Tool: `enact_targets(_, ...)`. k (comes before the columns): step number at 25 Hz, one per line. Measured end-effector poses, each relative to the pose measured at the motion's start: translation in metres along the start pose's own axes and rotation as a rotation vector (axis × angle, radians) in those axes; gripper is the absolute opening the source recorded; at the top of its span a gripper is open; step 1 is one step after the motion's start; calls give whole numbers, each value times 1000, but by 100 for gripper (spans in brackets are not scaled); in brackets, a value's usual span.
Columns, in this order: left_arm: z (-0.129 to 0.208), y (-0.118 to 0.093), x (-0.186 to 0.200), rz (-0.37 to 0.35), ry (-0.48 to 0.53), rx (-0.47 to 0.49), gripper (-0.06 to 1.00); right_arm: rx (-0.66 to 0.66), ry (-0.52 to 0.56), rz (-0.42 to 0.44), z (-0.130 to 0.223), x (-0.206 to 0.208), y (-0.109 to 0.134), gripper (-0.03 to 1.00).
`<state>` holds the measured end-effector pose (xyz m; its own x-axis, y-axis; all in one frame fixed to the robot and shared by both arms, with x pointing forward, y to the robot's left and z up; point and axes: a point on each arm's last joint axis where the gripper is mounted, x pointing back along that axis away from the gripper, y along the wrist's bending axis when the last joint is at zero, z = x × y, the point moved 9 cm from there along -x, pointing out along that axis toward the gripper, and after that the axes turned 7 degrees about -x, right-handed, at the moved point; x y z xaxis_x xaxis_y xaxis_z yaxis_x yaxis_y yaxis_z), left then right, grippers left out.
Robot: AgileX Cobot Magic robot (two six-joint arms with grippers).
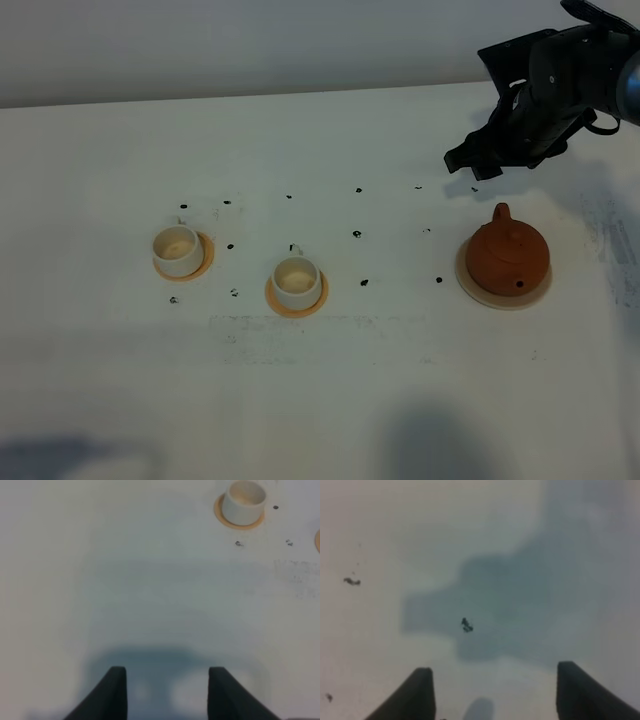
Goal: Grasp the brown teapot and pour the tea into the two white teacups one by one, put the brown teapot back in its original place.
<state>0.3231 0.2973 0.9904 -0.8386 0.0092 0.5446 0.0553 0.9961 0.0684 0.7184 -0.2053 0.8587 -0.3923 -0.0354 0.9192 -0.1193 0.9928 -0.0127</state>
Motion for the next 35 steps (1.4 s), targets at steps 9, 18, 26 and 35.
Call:
enact_targets(9, 0, 0, 0, 0, 0, 0, 38, -1, 47, 8, 8, 10, -2, 53)
enact_targets(18, 0, 0, 0, 0, 0, 0, 38, 17, 76, 9, 14, 16, -1, 53)
enact_targets(26, 0, 0, 0, 0, 0, 0, 38, 31, 90, -3, 30, 4, 5, 53)
enact_targets(35, 0, 0, 0, 0, 0, 0, 38, 46, 75, 10, 28, 2, 1, 53)
